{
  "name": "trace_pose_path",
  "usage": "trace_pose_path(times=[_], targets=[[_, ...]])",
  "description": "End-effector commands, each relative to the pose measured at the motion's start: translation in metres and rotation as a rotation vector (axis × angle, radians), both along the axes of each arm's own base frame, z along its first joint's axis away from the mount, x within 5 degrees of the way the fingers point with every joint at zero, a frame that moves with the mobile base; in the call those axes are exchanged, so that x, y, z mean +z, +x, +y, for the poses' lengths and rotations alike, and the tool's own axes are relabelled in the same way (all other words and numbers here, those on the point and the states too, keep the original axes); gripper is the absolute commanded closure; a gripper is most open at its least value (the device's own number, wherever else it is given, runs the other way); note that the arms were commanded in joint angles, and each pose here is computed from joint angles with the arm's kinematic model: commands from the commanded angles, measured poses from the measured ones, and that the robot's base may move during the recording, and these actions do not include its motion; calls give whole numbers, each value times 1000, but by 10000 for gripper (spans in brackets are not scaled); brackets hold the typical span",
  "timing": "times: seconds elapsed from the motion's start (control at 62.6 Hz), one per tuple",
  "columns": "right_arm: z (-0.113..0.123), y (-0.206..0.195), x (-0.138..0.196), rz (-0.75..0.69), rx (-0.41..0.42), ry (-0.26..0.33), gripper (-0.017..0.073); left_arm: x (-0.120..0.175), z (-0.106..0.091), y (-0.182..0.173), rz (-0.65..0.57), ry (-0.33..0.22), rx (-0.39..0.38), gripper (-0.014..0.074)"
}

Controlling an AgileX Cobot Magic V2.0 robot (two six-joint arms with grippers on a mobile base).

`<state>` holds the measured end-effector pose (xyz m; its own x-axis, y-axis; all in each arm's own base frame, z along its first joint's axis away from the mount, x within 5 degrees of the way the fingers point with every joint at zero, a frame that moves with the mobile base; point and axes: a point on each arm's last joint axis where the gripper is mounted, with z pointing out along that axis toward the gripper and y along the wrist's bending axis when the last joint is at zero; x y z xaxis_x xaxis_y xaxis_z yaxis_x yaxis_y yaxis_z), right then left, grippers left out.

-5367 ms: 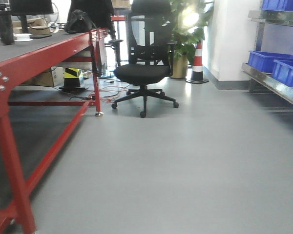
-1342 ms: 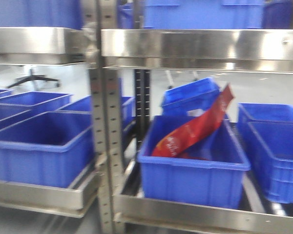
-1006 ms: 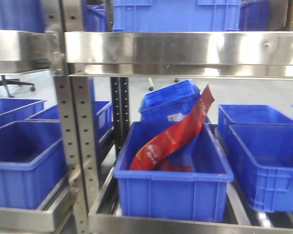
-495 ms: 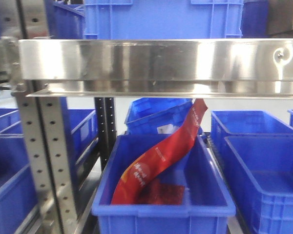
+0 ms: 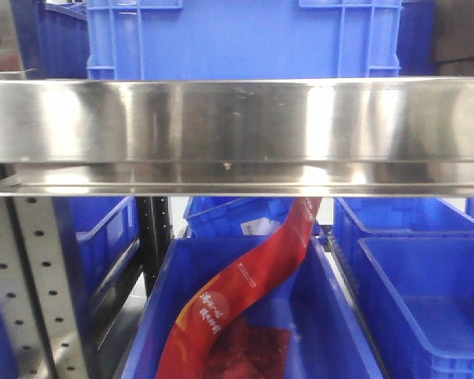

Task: Grab block from conveyor and place in blue bin
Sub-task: 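Drive up to the shelf and stop in front of the bins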

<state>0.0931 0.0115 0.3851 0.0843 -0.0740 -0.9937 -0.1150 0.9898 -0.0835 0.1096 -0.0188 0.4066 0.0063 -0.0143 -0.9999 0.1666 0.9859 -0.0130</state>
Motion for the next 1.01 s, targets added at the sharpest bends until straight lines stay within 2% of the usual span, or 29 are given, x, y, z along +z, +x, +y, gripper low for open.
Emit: trace_pose_path(times=[0.0,0.99], targets=[[0,-1,1,-14,3,-9,721,3,-1,-1,-27,-1,-7,704],[0,-1,1,-14,3,-9,721,3,-1,-1,-27,-1,-7,704]])
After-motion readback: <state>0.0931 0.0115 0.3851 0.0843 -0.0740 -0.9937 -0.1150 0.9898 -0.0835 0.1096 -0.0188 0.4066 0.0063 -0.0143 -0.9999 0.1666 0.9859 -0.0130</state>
